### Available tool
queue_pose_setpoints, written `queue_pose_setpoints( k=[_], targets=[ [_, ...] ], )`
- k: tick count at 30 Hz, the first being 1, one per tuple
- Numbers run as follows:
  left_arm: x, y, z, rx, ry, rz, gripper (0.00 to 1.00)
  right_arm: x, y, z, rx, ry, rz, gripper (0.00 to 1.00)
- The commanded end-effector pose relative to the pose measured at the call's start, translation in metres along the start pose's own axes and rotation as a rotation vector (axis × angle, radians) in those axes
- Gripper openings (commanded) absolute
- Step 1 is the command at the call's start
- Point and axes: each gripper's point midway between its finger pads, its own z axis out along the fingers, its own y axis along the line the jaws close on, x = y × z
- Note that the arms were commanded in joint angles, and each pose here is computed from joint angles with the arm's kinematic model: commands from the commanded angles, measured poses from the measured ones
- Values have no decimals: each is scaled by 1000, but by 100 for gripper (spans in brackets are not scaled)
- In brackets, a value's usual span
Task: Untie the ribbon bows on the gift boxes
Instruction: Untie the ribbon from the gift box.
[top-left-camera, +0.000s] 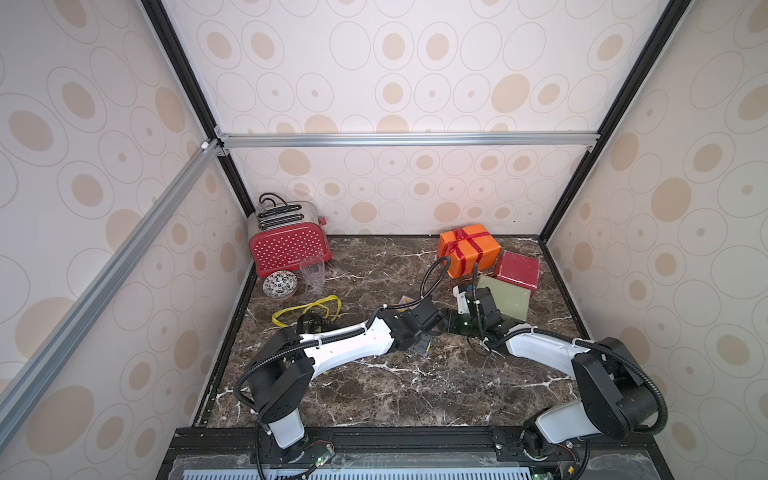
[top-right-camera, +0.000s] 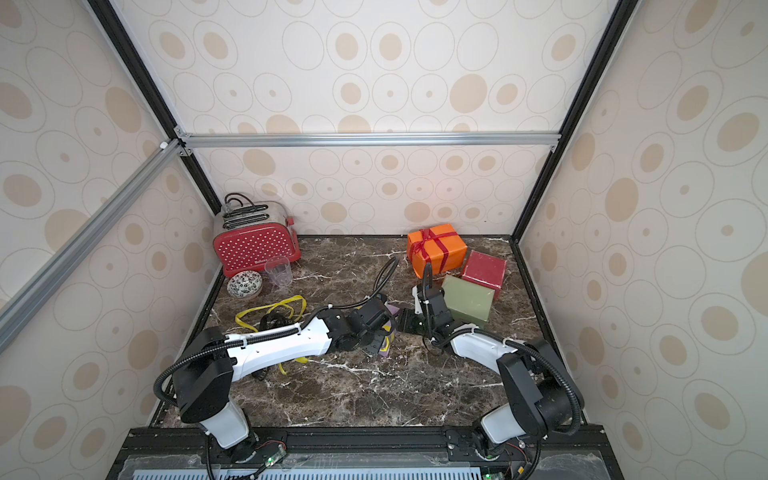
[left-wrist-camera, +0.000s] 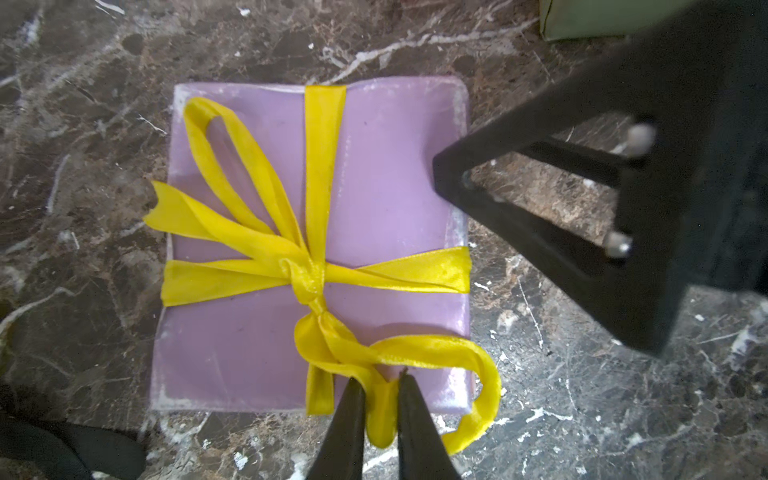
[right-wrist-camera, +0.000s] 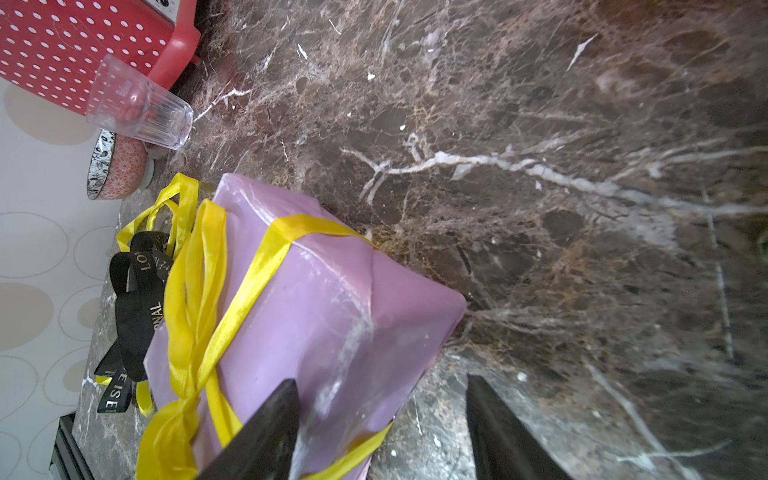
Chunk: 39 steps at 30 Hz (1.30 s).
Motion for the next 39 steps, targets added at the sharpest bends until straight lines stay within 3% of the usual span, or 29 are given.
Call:
queue_pose_setpoints(
  k=[1,4,12,17,23,27,33,39],
  targets=[
    [-8,1,-14,-3,-47,-9,18,5,0,4,7,32,3,65],
    [-7,-1,-13,11,-47,-13,17,5,4,3,-14,34,-3,65],
    [-7,-1,-9,3,-47,-14,0,6,4,3,-18,36,-5,65],
    [-10,5,-13,-18,-69,-18,0,6,9,3,-40,40,-11,64],
    [-14,15,-21,-54,-125,-33,0,6,33,-1,-160,24,-51,63],
    [-23,13,-33,-4,-194,-42,0,15,48,3,-204,53,-99,56],
    [-33,19,-50,1,-270,-47,0,22,42,17,-146,126,-83,42],
    [-38,23,-66,22,-344,-62,0,24,36,23,-112,149,-74,36]
  ],
)
